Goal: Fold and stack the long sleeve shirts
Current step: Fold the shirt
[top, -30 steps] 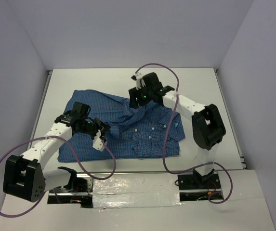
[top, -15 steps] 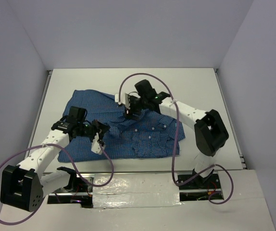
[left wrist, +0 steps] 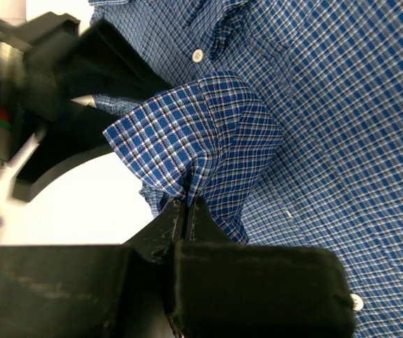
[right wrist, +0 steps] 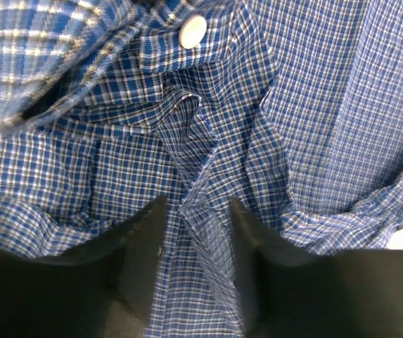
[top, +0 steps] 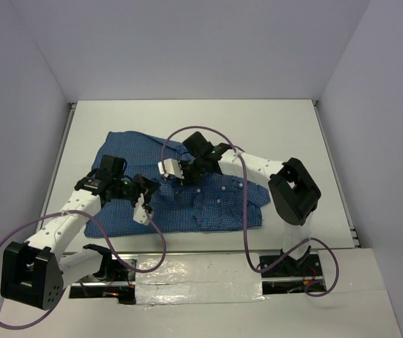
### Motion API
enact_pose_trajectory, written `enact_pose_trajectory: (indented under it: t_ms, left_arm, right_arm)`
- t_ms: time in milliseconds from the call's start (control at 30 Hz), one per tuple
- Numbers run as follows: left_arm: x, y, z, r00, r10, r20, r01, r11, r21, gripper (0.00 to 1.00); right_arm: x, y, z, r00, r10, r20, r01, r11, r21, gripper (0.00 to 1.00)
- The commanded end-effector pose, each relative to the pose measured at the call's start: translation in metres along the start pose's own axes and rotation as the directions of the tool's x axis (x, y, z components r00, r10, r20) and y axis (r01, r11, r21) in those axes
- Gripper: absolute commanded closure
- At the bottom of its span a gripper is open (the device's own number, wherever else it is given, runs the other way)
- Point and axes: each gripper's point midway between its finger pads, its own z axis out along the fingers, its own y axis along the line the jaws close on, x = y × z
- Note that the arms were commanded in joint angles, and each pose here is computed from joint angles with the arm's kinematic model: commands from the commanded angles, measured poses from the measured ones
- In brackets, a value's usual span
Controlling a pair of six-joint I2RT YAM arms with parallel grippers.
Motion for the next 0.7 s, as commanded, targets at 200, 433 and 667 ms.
enact_pose_trajectory:
  t_ms: [200,433,667]
  left_arm:
    - [-0.006,0.031,-0.008,0.981,0.193,-0.017,-0.193,0.973,-0.129,1.0]
    - [-0.013,0.016,-0.016,0.999,0.043,-0.013,-0.044,0.993,-0.105,0.59]
    - [-0.034,-0.012,-0.037,0.969,-0.246,-0.016,0.247,0.966,0.081,0.06]
  right_arm:
    - [0.011,-0.01,0.015,0.999,0.024,-0.047,-0.023,0.999,0.036,0.67]
    - [0.016,-0.008,0.009,0.994,0.1,-0.05,-0.095,0.99,0.101,1.0]
    - [-0.004,-0.005,-0.022,0.988,0.115,0.098,-0.14,0.942,0.305,1.0]
